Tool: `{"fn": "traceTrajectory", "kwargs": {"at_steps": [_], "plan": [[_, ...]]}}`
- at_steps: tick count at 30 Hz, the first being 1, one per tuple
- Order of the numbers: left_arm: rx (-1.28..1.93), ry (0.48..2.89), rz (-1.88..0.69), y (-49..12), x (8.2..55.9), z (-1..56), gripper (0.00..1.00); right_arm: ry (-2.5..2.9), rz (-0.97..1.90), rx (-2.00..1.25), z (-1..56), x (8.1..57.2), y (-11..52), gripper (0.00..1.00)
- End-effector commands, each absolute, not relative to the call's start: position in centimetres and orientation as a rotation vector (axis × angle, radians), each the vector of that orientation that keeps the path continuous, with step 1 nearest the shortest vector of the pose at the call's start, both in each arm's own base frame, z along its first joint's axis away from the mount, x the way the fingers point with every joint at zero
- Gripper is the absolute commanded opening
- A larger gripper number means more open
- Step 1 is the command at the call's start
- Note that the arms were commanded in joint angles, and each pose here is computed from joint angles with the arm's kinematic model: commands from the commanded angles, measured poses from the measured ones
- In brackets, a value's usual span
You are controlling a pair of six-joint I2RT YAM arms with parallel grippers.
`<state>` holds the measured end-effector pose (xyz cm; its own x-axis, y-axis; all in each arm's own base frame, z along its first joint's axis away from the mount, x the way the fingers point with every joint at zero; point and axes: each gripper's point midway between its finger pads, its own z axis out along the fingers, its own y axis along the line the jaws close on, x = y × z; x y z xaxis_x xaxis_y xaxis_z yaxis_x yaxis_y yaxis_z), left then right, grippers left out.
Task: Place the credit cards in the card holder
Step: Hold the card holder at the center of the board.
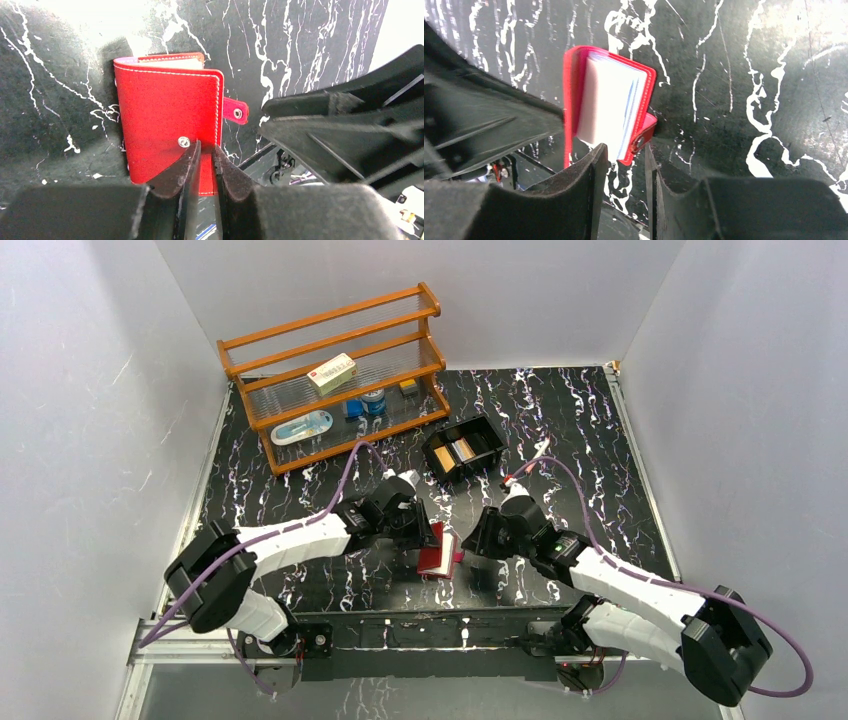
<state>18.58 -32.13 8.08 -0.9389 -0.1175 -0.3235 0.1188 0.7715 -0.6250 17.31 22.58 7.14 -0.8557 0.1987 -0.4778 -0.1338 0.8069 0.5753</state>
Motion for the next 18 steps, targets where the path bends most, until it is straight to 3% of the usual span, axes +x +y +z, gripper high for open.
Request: {"fn": "traceTrajectory", "kwargs": {"at_steps": [1,4,12,18], "plan": [[0.027,2.635,-0.965,-33.2,18.9,8.4,0.15,2.368,0.906,0.049,10.7,18.2,23.6,0.42],[0.056,2.676,-0.922,-33.2,19.0,8.0,0.25,2.377,0.88,0.06,10.3,18.2,23.2,0.43],[-0.005,2.717,-0.88,-31.4,20.8,7.9,0.3,2.397,0.855,0.064,9.6,18.1,22.9,0.41],[0.042,2.765,-0.792,-30.6,20.9,7.2,0.21,2.434,0.795,0.079,7.8,18.0,22.2,0.31]]}}
